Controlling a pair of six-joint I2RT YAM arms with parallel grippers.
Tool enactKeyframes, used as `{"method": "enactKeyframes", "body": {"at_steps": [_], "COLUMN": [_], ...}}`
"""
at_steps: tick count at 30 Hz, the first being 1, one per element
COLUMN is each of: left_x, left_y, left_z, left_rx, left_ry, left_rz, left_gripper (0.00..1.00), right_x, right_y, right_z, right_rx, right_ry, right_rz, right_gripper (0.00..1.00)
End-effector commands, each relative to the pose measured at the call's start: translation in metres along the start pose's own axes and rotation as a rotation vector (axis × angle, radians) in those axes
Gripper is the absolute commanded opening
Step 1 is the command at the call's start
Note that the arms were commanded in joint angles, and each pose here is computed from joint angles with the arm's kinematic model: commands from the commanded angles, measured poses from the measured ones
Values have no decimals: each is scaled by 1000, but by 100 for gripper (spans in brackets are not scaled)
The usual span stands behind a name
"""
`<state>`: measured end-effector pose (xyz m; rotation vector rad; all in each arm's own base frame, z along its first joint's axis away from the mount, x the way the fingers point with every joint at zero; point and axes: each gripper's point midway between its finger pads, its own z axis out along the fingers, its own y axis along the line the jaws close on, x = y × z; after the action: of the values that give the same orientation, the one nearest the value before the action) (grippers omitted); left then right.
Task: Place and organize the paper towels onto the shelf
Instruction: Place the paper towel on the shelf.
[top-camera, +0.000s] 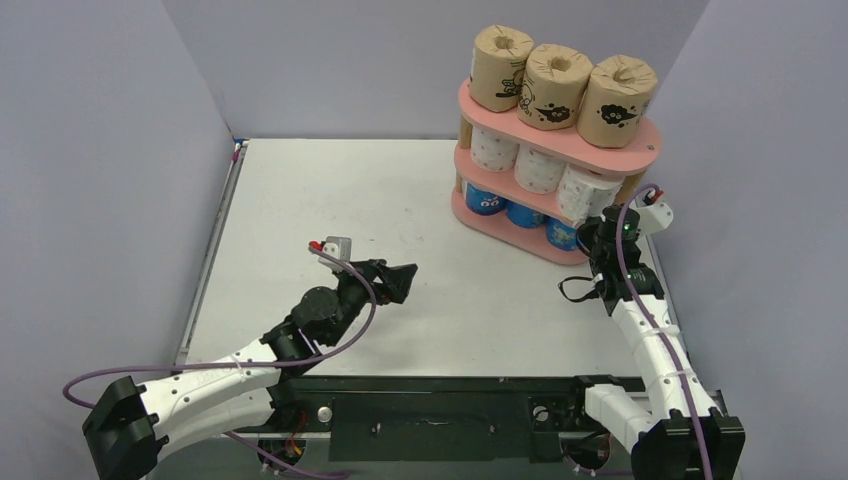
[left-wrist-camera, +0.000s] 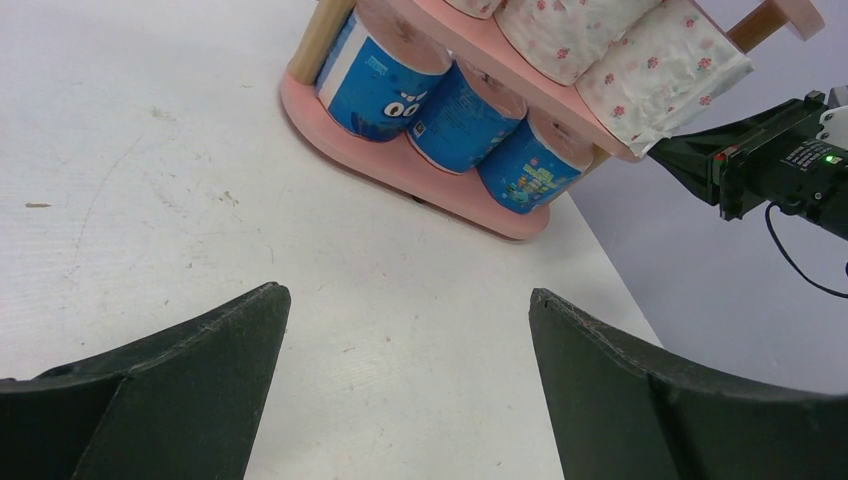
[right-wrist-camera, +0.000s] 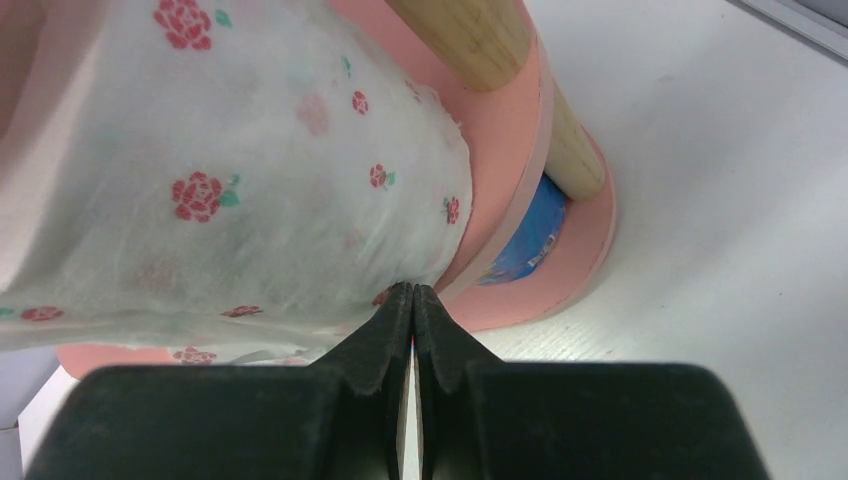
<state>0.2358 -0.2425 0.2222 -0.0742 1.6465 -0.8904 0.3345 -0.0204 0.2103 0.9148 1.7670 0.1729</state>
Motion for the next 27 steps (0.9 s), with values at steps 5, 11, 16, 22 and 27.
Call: {"method": "enactKeyframes", "body": {"at_steps": [5,11,16,22,27], "left_x": [-3,4,6,8,13], "left_y": [-3,2,5,5,6], "left_z": [-2,-2,-3,-2,-2], "left_rx": [18,9,2,2,3], "left_ry": [-15,-2,-1,5,19], "left_rz": [-13,-9,-6,-5,-8], "left_gripper": [89,89,89,89,89], "right_x": [-40,-39,-42,-45,-44], "right_y": [24,26,28,26,27], "right_z": [5,12,15,18,22], "right_rx": [-42,-44,-45,-37,-34], "right_ry": [-116,-117,-127,-136,-133], "right_rz": [66,73,82,90,90], "right_gripper": [0,0,0,0,0]}}
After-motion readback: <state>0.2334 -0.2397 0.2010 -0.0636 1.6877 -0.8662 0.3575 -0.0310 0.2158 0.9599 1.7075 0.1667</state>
